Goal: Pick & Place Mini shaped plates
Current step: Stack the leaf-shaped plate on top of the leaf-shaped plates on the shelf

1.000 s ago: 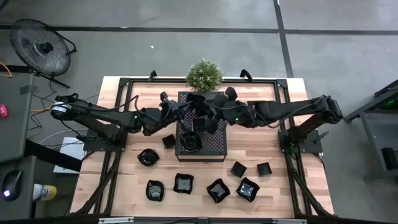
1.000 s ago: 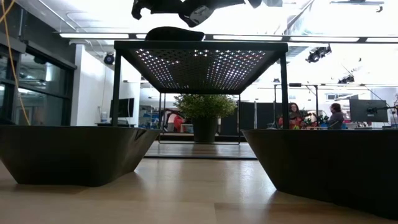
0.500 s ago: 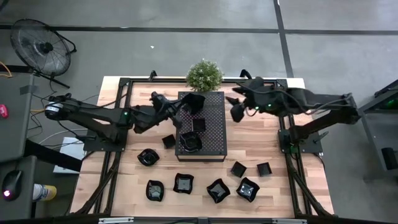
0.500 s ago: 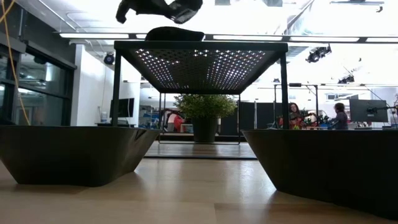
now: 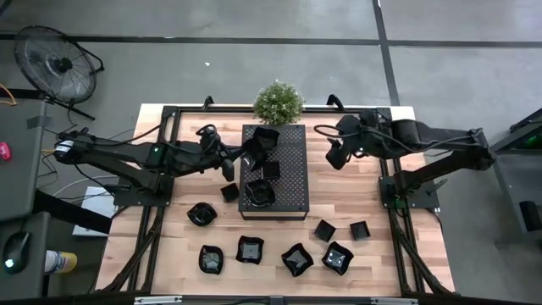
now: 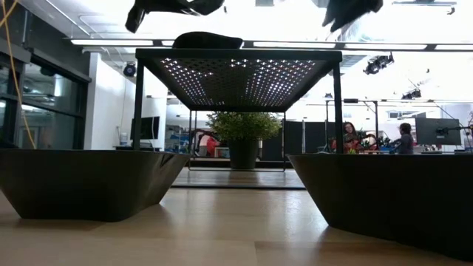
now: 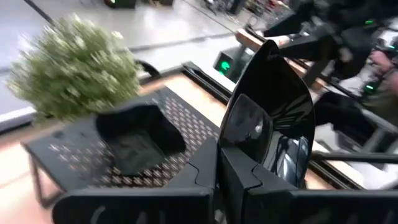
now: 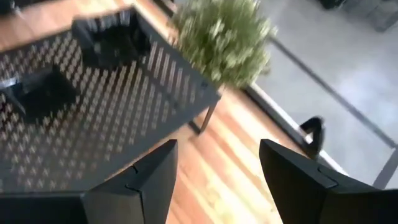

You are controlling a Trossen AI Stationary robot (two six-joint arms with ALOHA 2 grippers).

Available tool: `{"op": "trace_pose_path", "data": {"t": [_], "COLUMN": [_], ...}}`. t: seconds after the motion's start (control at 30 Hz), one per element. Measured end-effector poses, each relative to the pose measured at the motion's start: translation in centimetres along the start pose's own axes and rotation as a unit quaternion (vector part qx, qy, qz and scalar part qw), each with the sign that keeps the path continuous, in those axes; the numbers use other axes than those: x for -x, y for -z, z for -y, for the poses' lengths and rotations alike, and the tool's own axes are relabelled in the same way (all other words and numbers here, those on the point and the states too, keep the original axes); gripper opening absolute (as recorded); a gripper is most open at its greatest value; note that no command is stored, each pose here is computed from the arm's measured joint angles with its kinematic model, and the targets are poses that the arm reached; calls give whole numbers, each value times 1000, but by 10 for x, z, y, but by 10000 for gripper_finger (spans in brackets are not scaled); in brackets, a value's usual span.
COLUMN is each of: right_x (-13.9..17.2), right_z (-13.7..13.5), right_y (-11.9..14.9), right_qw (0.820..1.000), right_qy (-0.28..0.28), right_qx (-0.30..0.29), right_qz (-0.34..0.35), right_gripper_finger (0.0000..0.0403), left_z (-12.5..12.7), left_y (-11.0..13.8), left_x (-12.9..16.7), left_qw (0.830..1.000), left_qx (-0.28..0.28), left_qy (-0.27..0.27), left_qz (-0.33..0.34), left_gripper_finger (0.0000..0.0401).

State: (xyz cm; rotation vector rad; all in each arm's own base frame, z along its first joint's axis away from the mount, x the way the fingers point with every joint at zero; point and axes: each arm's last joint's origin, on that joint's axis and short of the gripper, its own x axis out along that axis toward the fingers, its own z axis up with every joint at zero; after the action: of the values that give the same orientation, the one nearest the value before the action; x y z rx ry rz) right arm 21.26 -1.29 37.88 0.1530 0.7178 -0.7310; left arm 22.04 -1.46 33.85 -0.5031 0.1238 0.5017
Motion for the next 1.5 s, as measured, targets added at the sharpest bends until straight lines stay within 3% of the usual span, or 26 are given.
{"op": "trace_pose_path", "data": {"t": [0.13,0.3,0.53,0.73,1.1,1.33,1.5], "right_x": [-14,-25,-27,-25,-18,-17,-17], "right_z": [1,3,12,20,30,32,32], "right_y": [19,44,71,86,97,99,101], "right_qw": [999,997,992,991,988,990,990], "right_qy": [-25,-67,-110,-122,-121,-119,-118], "right_qx": [-4,-25,-42,-47,-84,-55,-51], "right_qz": [-19,-20,-35,-40,-35,-44,-50], "right_gripper_finger": [223,222,221,221,218,216,218], "left_z": [2,-1,1,2,22,40,48], "left_y": [3,9,17,21,43,58,75], "left_x": [0,0,2,1,12,37,37], "left_qw": [999,993,970,953,937,931,922], "left_qx": [19,84,139,218,324,361,383], "left_qy": [36,33,88,71,-7,-15,-33], "left_qz": [-37,-78,-178,-199,-132,-60,-33], "left_gripper_finger": [0,0,0,0,0,0,0]}}
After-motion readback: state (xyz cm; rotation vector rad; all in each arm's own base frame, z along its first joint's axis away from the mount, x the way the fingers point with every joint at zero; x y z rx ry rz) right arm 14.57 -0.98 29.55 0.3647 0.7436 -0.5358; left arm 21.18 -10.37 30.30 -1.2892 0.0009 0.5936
